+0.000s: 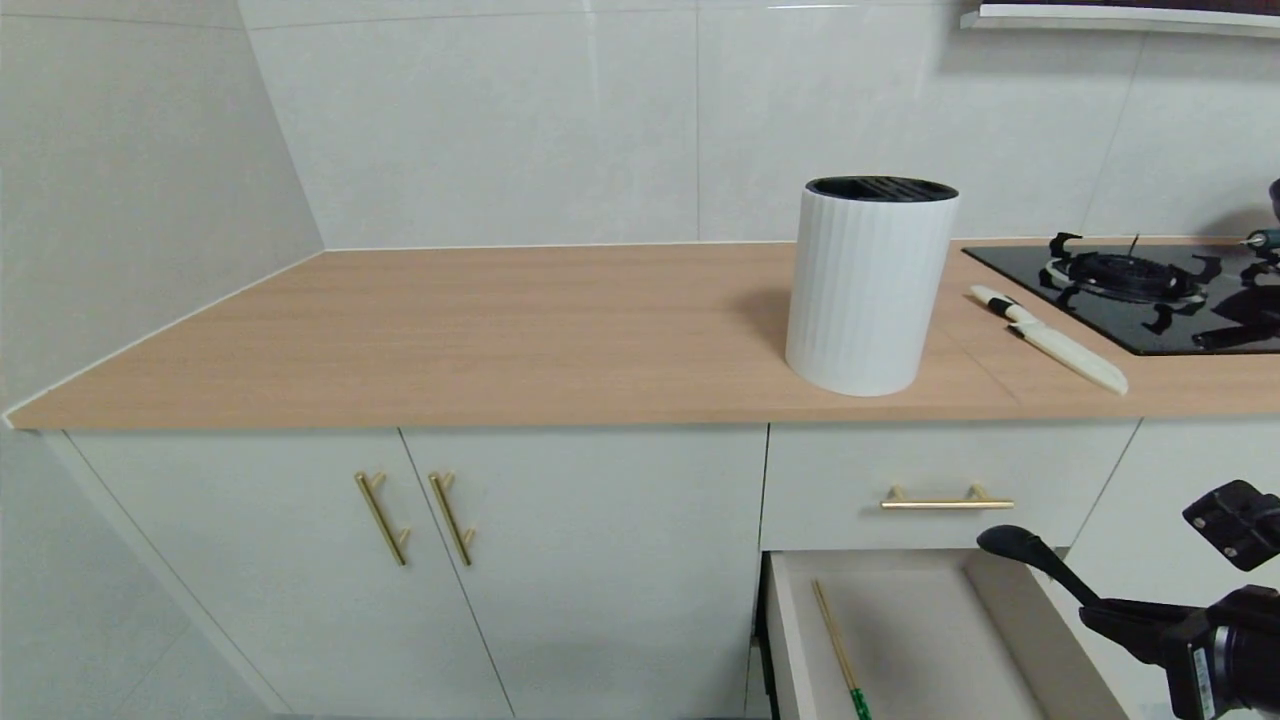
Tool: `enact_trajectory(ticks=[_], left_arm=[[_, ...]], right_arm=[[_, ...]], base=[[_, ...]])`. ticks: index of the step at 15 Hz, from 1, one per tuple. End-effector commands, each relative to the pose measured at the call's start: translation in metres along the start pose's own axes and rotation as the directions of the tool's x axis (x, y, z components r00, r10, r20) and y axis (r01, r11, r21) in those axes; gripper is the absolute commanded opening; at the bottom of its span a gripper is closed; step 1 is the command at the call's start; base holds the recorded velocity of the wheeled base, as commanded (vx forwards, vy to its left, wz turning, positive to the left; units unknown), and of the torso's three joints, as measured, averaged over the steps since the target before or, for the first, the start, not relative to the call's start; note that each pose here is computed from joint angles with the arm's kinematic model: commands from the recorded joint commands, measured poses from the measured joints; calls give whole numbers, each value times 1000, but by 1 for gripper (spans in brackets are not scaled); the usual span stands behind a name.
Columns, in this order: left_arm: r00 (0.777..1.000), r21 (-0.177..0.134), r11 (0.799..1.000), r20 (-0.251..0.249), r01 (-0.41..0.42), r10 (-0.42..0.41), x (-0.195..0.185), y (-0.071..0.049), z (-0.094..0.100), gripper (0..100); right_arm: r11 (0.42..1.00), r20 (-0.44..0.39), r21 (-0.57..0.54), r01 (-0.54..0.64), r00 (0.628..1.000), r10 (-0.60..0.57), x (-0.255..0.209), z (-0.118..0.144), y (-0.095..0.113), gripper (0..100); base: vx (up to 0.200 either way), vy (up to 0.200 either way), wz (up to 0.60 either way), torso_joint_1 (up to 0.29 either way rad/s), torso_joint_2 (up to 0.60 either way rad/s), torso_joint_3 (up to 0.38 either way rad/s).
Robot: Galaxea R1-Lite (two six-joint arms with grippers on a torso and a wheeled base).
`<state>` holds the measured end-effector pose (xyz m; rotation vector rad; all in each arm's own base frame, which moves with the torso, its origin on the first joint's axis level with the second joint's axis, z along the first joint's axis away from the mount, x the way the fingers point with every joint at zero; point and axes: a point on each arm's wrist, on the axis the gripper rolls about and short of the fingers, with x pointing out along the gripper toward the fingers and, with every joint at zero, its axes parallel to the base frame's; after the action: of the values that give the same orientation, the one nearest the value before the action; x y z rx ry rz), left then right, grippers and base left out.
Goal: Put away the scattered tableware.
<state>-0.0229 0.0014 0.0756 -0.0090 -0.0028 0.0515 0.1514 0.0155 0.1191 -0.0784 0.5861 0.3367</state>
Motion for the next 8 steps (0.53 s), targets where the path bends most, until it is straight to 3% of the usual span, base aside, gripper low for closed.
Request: enact_trajectory(ticks=[1,8], left_arm=[[1000,0,1000,1,-1,1,0,0,0,100],[1000,0,1000,1,1,-1,0,0,0,100]], right_arm=[[1000,-22,5,-4,1000,4,4,-2,-1,0],[1000,-56,-1,-9,998,9,9,-6,-1,0]], base=[[0,0,0,-183,476,295],[0,0,0,-163,466,302]])
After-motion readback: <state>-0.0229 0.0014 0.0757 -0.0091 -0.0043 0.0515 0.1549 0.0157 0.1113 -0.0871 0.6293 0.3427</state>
